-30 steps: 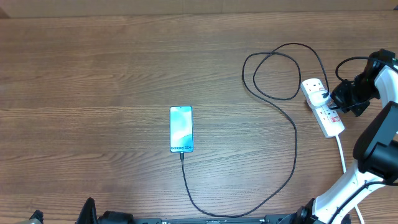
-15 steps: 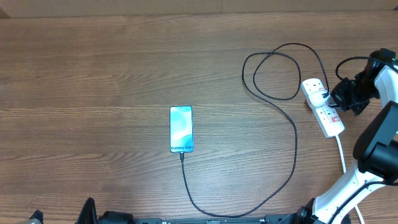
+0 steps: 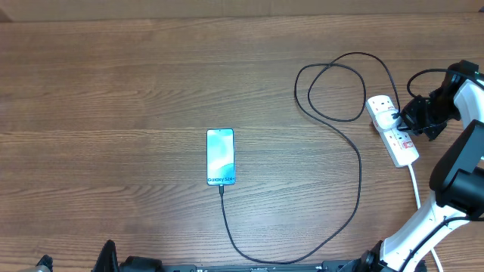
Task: Plug charger to phone and switch on socket
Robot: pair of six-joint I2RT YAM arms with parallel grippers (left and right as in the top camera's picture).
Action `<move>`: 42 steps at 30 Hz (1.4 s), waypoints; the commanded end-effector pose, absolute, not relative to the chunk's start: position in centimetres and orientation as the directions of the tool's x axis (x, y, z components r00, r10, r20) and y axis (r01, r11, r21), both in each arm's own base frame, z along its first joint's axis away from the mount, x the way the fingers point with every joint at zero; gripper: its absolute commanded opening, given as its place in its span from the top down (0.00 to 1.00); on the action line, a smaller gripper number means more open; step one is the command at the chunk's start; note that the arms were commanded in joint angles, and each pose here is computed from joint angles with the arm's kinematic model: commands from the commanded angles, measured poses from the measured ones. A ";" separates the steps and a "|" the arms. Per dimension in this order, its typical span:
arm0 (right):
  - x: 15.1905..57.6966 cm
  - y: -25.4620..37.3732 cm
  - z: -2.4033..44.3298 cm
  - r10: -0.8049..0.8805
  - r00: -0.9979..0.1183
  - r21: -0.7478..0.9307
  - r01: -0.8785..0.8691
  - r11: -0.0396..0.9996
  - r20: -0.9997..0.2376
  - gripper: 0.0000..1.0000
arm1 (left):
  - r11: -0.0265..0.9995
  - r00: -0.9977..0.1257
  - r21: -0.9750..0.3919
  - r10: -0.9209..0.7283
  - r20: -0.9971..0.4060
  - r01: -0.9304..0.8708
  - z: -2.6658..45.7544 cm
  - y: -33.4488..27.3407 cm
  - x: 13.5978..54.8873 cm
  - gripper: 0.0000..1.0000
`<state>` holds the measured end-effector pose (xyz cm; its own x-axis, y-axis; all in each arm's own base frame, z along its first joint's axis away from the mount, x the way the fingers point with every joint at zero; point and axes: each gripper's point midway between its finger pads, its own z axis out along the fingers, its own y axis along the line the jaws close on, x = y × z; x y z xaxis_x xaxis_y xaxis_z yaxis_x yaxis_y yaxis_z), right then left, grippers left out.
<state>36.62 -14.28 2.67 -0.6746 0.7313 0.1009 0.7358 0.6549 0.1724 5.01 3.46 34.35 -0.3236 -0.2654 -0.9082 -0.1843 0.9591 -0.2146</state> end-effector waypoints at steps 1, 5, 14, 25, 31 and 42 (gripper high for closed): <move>35.6 -15.2 2.5 0.740 -0.662 0.092 0.749 0.656 0.120 0.96 | 0.962 -0.313 -0.195 -0.249 -0.917 -0.193 34.3 3.8 4.8 0.00; 34.7 -17.1 5.9 0.750 -0.659 0.003 0.751 0.660 0.055 0.96 | 0.962 -0.313 -0.196 -0.249 -0.917 -0.192 34.3 3.8 4.8 0.00; 35.1 -17.3 22.2 0.802 -0.482 0.221 0.790 0.572 -0.353 0.96 | 0.962 -0.312 -0.195 -0.248 -0.917 -0.193 34.3 3.8 4.8 0.00; 29.1 -9.9 50.3 0.648 0.029 0.632 0.253 0.732 -0.761 0.96 | 0.936 -0.231 -0.250 -0.307 -0.923 -0.246 35.1 4.4 7.2 0.00; 23.2 -6.8 58.8 0.595 0.275 0.628 0.039 0.778 -0.755 0.81 | 0.934 -0.094 -0.315 -0.333 -0.938 -0.169 37.2 3.0 12.1 0.00; 21.3 -5.4 58.6 0.601 0.259 0.627 0.021 0.779 -0.756 0.73 | 0.939 -0.093 -0.341 -0.344 -0.934 -0.042 29.0 -0.7 22.4 0.01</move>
<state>21.11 -5.80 58.68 0.2766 0.5866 -0.7612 0.0419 0.7840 0.6194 20.94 0.59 32.25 -0.0372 -0.3455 -0.9377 -0.0887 0.9358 -0.3412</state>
